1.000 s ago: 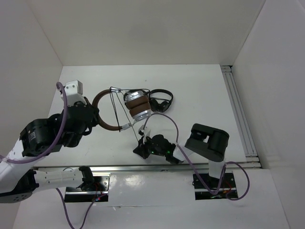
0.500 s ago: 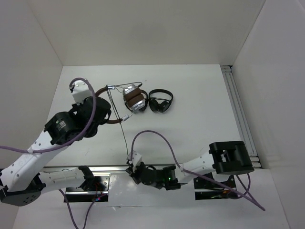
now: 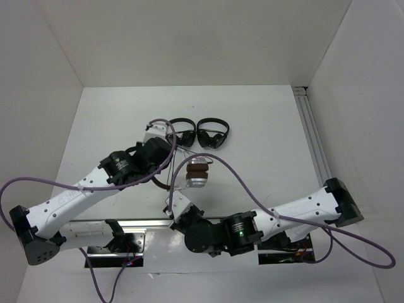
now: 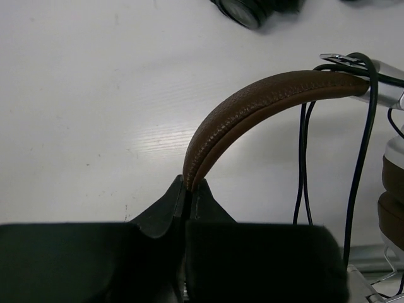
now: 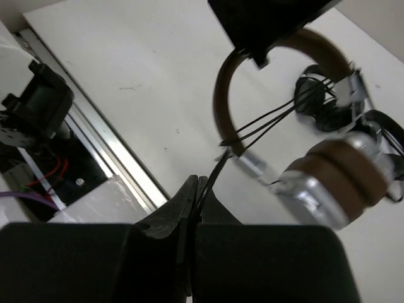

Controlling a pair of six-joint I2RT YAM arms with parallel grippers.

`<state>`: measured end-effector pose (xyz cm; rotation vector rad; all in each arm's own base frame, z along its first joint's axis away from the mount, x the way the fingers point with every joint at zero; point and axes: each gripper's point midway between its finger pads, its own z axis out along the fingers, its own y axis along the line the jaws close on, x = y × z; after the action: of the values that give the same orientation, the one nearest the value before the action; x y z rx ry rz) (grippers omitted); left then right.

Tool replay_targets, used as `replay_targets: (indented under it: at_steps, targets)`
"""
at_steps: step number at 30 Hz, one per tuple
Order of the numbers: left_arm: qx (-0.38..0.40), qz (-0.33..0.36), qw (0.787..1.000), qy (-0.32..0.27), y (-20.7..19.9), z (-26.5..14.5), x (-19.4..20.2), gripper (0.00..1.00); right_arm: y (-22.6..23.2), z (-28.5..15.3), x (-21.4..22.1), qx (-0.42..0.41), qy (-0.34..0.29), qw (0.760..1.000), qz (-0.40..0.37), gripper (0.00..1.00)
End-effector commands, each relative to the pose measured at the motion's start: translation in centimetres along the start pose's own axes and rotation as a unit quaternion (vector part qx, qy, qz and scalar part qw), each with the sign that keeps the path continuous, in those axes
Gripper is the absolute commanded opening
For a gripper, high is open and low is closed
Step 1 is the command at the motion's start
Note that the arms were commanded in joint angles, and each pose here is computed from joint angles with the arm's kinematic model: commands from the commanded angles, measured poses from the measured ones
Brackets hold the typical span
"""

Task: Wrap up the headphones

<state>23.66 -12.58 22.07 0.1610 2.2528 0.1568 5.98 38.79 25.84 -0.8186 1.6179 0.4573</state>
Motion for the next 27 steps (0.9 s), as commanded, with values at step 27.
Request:
replay_targets:
  at_steps: [27]
  targets:
    - [0.402, 0.161, 0.901, 0.016, -11.0, -10.0, 6.2, 0.0, -13.2, -4.6, -0.1, 0.088, 0.039, 0.991, -0.092, 0.03]
